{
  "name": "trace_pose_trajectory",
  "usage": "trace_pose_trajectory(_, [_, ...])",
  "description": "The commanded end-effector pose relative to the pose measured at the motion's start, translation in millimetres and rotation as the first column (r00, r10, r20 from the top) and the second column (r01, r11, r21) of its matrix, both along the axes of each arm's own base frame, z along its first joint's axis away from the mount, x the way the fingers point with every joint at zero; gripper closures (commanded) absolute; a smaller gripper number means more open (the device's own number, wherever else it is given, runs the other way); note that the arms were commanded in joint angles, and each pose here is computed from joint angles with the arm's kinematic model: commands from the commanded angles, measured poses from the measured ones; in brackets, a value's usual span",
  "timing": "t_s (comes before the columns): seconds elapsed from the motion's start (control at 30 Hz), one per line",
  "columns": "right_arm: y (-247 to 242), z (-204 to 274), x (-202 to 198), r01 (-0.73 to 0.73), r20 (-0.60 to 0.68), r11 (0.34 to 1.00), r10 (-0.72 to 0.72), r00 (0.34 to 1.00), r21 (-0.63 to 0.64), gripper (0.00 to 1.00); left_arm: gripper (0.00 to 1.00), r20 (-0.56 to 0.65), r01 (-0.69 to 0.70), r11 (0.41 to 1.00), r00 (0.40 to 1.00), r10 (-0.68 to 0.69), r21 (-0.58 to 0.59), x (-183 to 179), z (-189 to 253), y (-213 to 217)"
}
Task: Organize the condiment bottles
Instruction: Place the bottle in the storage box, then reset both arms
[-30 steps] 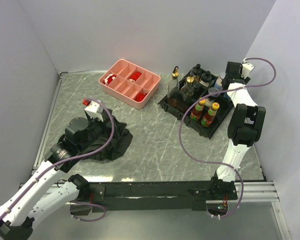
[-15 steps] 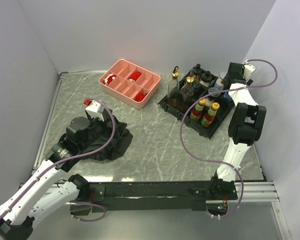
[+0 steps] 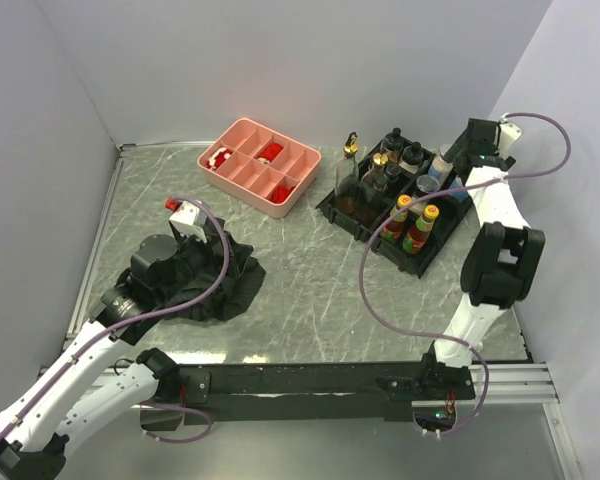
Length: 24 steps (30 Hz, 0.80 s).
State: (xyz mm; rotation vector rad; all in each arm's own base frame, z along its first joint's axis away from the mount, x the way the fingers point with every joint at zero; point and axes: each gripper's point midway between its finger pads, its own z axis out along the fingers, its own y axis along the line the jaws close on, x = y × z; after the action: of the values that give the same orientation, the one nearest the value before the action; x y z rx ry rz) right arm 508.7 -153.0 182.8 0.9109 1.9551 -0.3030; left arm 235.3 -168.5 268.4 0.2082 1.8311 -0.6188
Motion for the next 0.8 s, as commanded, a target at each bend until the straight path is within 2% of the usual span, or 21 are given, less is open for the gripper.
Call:
trace_pose_trajectory(0.0, [25, 42, -33, -0.026, 0.047, 0.997, 0.023, 0.999, 0.070, 0.00, 0.04, 0.064, -0.001, 0.999, 0.998, 0.004, -0.039, 0, 23, 2])
trace_pose_trajectory(0.2, [85, 65, -71, -0.175, 0.054, 0.977, 0.169, 0.984, 0.122, 0.00, 0.04, 0.097, 0.002, 0.998, 0.995, 0.004, -0.058, -5, 32, 4])
trace_pose_trajectory(0.33, [145, 83, -105, -0.275, 0.070, 0.955, 0.268, 0.961, 0.114, 0.00, 0.04, 0.118, 0.005, 0.997, 0.993, 0.004, -0.073, -7, 37, 6])
trace_pose_trajectory(0.4, [183, 91, -128, -0.372, 0.109, 0.919, 0.359, 0.927, 0.131, 0.00, 0.04, 0.137, 0.008, 0.997, 0.991, 0.003, -0.081, -8, 42, 7])
trace_pose_trajectory(0.53, [240, 93, -169, -0.562, 0.200, 0.812, 0.531, 0.823, 0.159, 0.00, 0.04, 0.162, 0.018, 0.995, 0.987, -0.003, -0.094, -12, 48, 7])
trace_pose_trajectory(0.57, [258, 108, -185, -0.629, 0.267, 0.762, 0.581, 0.769, 0.155, 0.00, 0.04, 0.183, 0.036, 0.993, 0.983, -0.015, -0.109, -15, 53, 6])
trace_pose_trajectory(0.63, [282, 106, -203, -0.715, 0.327, 0.679, 0.647, 0.689, 0.164, 0.00, 0.04, 0.196, 0.054, 0.992, 0.980, -0.030, -0.116, -18, 55, 5])
trace_pose_trajectory(0.73, [303, 118, -233, -0.812, 0.417, 0.565, 0.709, 0.569, 0.149, 0.00, 0.04, 0.235, 0.104, 0.986, 0.969, -0.071, -0.132, -25, 65, 0])
trace_pose_trajectory(0.77, [300, 123, -240, -0.815, 0.439, 0.563, 0.703, 0.559, 0.137, 0.00, 0.04, 0.243, 0.114, 0.984, 0.967, -0.079, -0.135, -27, 67, 0])
